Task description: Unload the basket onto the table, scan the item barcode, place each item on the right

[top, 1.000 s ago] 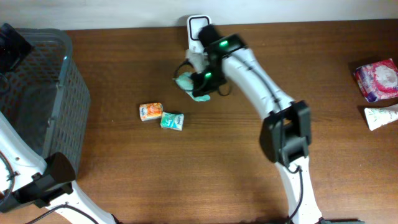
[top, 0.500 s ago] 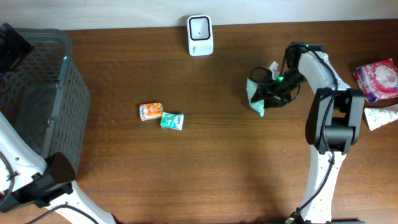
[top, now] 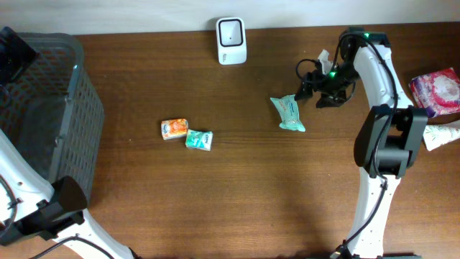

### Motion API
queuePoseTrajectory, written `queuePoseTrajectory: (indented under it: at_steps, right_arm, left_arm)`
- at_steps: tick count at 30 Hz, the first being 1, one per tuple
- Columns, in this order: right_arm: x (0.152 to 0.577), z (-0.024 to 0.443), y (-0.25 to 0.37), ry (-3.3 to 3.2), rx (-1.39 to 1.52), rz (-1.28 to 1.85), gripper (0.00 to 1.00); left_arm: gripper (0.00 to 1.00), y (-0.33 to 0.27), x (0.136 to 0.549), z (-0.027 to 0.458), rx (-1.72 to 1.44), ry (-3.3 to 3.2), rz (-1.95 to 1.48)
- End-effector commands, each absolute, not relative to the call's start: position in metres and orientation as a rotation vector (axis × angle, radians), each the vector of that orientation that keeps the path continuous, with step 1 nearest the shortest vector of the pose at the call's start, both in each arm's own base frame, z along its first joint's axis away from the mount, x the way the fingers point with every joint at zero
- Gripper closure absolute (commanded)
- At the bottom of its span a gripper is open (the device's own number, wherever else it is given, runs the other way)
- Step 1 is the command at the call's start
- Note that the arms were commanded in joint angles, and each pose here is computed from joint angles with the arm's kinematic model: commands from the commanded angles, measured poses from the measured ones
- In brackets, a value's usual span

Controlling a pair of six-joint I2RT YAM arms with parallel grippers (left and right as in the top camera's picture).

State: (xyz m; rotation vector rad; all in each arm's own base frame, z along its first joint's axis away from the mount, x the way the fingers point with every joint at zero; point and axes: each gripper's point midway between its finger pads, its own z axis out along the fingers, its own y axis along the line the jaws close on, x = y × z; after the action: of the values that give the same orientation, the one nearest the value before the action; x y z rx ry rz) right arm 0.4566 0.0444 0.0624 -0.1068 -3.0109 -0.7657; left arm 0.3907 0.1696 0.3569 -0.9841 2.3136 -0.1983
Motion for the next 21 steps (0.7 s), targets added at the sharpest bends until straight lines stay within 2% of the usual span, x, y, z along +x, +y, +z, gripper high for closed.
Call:
queuePoseTrajectory:
  at_steps: [1, 2, 3, 4, 5, 6, 7, 8, 9, 11, 14, 16, 18, 21]
  right_arm:
    - [0.454, 0.049, 0.046, -3.011, -0.098, -0.764, 0.22]
    - [0.452, 0.041, 0.050, -2.996, -0.100, -0.805, 0.21]
    - [0.449, 0.038, 0.072, -2.955, 0.021, -1.036, 0.22]
    - [0.446, 0.037, 0.080, -2.931, 0.074, -1.134, 0.22]
    - [0.443, 0.027, 0.082, -2.931, 0.097, -1.148, 0.25]
    - [0.442, 0.022, 0.082, -2.931, 0.096, -1.148, 0.31]
    - [0.440, 0.016, 0.083, -2.926, 0.096, -1.161, 0.43]
    - [0.435, 0.008, 0.086, -2.913, 0.094, -1.181, 0.46]
    - [0.432, 0.006, 0.092, -2.895, 0.106, -1.219, 0.56]
    - [0.432, 0.008, 0.104, -2.883, 0.137, -1.250, 0.93]
    - [0.448, 0.038, 0.102, -2.925, 0.109, -1.217, 0.96]
    - [0.465, 0.073, 0.080, -3.096, 0.094, -0.857, 0.96]
    - [0.469, 0.089, 0.060, -3.208, 0.054, -0.339, 0.96]
    - [0.461, 0.097, 0.022, -3.193, -0.116, 0.739, 0.96]
  left_arm:
    - [0.01, 0.168, 0.388, 0.364, -0.975, 2.295, -0.199]
    - [0.01, 0.168, 0.388, 0.364, -0.975, 2.295, -0.199]
    - [0.01, 0.168, 0.388, 0.364, -0.975, 2.295, -0.199]
    - [0.01, 0.168, 0.388, 0.364, -0.975, 2.295, -0.199]
    - [0.01, 0.168, 0.388, 0.364, -0.975, 2.295, -0.199]
    - [0.01, 0.168, 0.388, 0.364, -0.975, 2.295, -0.199]
    - [0.01, 0.168, 0.388, 0.364, -0.975, 2.295, -0.199]
    - [0.01, 0.168, 0.388, 0.364, -0.975, 2.295, -0.199]
    - [0.01, 0.168, 0.388, 0.364, -0.975, 2.295, -0.199]
    - [0.01, 0.168, 0.388, 0.364, -0.975, 2.295, -0.199]
    - [0.01, 0.168, 0.388, 0.364, -0.975, 2.295, -0.199]
    - [0.01, 0.168, 0.388, 0.364, -0.975, 2.295, -0.199]
    - [0.01, 0.168, 0.388, 0.364, -0.975, 2.295, -0.199]
    - [0.01, 0.168, 0.388, 0.364, -0.975, 2.295, -0.199]
